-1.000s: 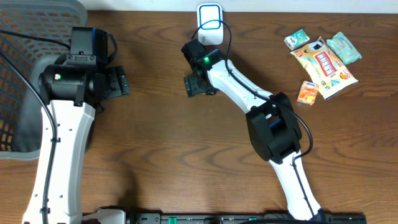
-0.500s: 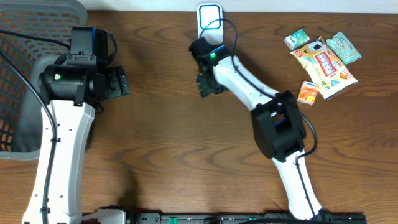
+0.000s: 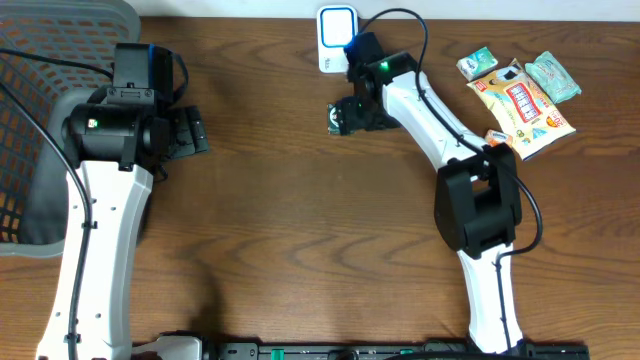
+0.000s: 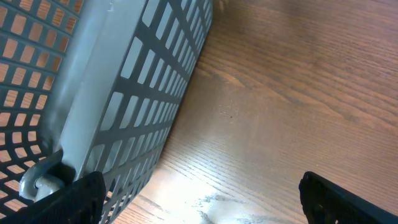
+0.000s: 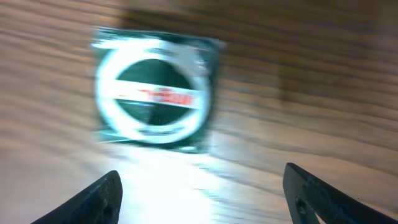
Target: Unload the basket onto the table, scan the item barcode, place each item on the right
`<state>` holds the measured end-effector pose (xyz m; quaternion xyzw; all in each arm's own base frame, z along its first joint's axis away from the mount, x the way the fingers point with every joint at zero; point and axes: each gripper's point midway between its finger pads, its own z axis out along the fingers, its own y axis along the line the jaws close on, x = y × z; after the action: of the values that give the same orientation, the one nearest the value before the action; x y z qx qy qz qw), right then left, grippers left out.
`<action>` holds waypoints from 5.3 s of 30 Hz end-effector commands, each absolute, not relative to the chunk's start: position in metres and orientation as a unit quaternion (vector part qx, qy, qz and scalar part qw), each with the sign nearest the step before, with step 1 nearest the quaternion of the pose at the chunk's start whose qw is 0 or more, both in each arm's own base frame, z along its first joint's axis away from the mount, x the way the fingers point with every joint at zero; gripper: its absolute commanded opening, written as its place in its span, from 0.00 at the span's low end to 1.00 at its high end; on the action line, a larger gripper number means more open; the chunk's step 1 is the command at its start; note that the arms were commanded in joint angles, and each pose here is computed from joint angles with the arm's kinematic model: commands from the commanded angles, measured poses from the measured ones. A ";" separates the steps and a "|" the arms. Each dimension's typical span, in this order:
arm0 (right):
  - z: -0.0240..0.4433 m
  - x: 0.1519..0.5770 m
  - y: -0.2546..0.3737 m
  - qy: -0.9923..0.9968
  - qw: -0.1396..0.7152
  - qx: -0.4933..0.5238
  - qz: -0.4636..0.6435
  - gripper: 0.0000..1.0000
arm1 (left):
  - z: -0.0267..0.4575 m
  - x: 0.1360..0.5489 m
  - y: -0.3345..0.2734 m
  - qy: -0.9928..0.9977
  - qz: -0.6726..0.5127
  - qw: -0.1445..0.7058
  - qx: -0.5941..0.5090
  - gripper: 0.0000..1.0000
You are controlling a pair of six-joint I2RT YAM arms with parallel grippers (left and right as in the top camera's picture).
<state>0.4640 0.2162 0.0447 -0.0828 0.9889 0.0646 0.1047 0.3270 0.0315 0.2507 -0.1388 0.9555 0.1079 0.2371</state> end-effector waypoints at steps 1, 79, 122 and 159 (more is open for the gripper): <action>0.062 0.459 0.244 0.980 0.112 -0.104 0.126 0.77 | 0.256 0.326 0.036 0.952 0.115 0.244 -0.147 0.98; 0.037 0.487 0.178 0.974 0.185 -0.029 -0.129 0.53 | 0.256 0.326 0.036 0.952 0.115 0.244 -0.147 0.98; 0.007 0.512 0.212 0.977 0.207 -0.039 -0.036 0.01 | 0.256 0.326 0.036 0.952 0.115 0.244 -0.147 0.98; 0.070 0.500 0.150 0.969 0.182 -0.127 -0.105 0.79 | 0.256 0.326 0.036 0.952 0.115 0.244 -0.147 0.98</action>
<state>0.5002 0.1556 0.0871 -0.0580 0.9693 -0.1086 0.2129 0.3270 0.0315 0.2507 -0.1388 0.9555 0.1079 0.2371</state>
